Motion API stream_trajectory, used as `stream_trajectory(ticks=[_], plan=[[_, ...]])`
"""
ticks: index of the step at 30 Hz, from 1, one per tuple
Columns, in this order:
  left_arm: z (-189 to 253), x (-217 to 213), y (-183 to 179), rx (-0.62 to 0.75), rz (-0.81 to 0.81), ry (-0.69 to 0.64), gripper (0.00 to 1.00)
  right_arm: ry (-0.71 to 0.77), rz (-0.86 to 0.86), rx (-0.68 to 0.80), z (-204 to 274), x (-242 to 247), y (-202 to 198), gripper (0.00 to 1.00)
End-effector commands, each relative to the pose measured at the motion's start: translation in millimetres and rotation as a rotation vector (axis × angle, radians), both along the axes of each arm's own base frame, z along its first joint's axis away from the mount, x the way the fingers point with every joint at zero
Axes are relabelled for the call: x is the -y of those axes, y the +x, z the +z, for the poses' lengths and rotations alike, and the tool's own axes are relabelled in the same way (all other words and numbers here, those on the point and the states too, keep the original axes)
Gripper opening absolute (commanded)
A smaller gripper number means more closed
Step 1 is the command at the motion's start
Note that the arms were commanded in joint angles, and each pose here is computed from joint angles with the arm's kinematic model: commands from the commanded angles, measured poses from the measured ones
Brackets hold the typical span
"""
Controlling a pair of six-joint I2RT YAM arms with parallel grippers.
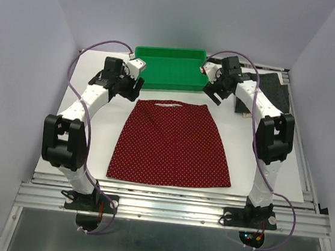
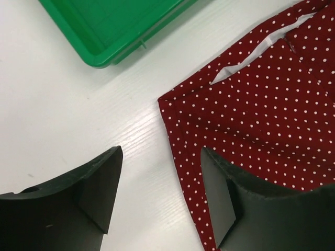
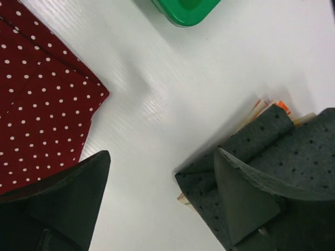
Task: Fold and stack the skirts
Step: Flatten the skirt out
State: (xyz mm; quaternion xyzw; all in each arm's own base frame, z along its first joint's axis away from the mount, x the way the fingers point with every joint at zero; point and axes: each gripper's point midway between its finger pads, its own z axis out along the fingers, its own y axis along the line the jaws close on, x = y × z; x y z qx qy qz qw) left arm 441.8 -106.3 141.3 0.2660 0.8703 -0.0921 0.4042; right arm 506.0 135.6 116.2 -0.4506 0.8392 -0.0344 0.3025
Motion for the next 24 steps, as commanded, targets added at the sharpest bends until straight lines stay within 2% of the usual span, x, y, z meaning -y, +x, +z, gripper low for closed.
stream_trajectory(ticks=[1,3,7,9,14,21,24], plan=[[56,-13,-17,0.145,0.028,0.017,0.72,0.066,-0.025,0.106,59,2,-15,0.83],[61,-15,-35,0.146,0.007,0.026,0.72,0.114,0.016,0.051,59,-6,-35,0.8],[37,-16,-66,0.047,-0.04,0.047,0.66,0.144,0.061,-0.152,20,-13,-73,0.64],[18,-13,-82,-0.026,-0.087,0.052,0.55,0.179,0.065,-0.253,-1,-19,-92,0.56],[-17,-10,-98,-0.103,-0.147,0.101,0.35,0.183,0.05,-0.329,-36,-18,-107,0.47],[-45,5,-93,-0.203,-0.183,0.109,0.32,0.07,-0.002,-0.45,-93,5,-132,0.41],[-67,17,-92,-0.262,-0.201,0.116,0.29,0.053,0.006,-0.521,-106,8,-157,0.39]])
